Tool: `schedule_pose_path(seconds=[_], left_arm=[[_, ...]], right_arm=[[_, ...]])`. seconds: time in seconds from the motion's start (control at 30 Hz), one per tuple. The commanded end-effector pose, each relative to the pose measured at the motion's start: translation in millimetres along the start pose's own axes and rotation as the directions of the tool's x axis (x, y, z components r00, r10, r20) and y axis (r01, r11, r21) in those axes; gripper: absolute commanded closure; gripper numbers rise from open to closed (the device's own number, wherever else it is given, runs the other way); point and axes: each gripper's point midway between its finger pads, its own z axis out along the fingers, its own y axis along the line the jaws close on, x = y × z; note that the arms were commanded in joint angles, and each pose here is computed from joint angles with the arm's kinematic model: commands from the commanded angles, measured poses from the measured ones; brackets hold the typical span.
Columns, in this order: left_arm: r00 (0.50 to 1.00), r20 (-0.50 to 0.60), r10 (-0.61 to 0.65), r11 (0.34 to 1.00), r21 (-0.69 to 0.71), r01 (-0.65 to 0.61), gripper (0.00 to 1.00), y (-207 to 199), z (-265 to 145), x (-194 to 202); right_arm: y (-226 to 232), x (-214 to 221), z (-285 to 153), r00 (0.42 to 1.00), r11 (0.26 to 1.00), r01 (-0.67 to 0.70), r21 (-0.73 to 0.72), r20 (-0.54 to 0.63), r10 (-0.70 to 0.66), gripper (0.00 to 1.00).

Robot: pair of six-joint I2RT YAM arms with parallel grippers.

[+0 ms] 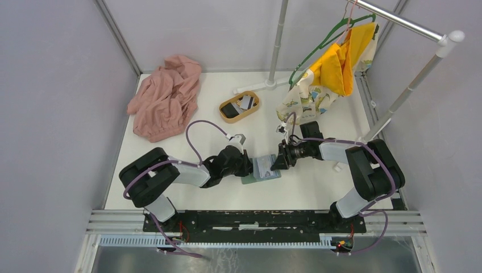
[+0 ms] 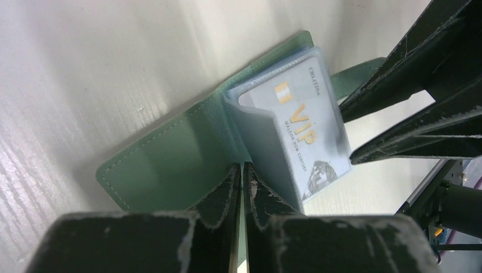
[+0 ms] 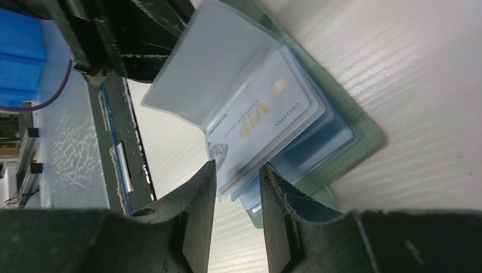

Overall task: Put the credit cards into the card holder
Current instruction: Open the card holder at the center of the board.

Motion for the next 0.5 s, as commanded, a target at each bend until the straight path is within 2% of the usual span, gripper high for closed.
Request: schedule_pose_path(seconds=[0.0, 0.3, 0.47], left_arm=[[0.998, -0.050, 0.039, 0.999, -0.014, -0.040, 0.90, 7, 4, 14], [0.998, -0.063, 0.032, 0.999, 0.023, -0.030, 0.90, 1, 6, 17], [0.997, -0.071, 0.025, 0.998, 0.064, -0.021, 0.89, -7, 7, 18]], right_arm=[[22, -21, -1, 0.997, 0.991, 0.049, -0.122, 0.058, -0.042, 0.61], [27, -19, 0, 0.998, 0.987, 0.038, -0.158, 0.057, -0.029, 0.62], [38, -18, 3, 0.998, 0.974, 0.012, -0.225, 0.062, 0.002, 0.61]])
